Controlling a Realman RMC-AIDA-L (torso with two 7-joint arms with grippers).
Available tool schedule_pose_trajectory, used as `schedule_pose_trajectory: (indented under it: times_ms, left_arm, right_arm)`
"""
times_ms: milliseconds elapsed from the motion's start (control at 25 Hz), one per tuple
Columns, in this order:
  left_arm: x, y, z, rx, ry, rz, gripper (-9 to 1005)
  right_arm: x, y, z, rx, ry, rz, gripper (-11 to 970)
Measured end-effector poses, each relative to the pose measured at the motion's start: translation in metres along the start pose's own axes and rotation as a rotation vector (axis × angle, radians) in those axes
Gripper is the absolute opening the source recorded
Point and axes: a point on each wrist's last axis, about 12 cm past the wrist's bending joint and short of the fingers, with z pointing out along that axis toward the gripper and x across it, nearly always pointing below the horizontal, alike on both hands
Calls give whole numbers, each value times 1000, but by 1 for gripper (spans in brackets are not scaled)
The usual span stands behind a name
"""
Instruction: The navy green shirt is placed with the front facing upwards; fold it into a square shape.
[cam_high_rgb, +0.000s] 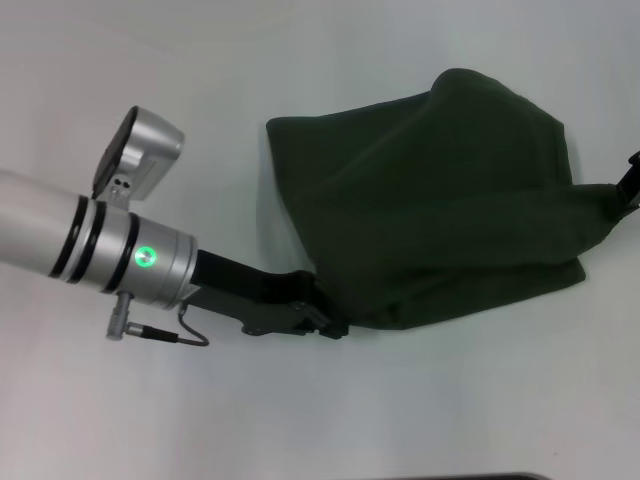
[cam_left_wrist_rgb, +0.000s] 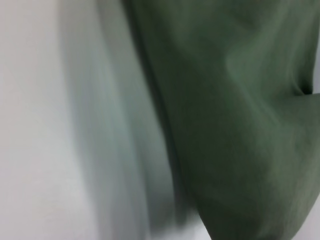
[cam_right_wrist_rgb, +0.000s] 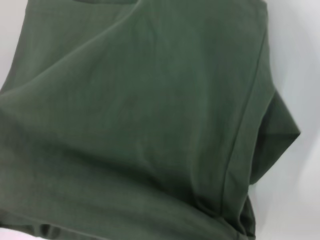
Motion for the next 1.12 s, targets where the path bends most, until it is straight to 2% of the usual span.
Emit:
schedule_pose_trajectory:
  times_ms: [240, 800, 1120]
  left_arm:
    - [4, 9, -7, -9, -11, -23, 33]
    - [5, 13, -13, -11, -27, -35, 32]
    - [7, 21, -31, 38, -82, -68, 58]
  right_arm:
    - [0, 0, -1, 1, 2, 1, 23]
    - [2, 2, 6, -12, 27, -8, 22]
    - [4, 0, 6, -21, 43, -3, 26]
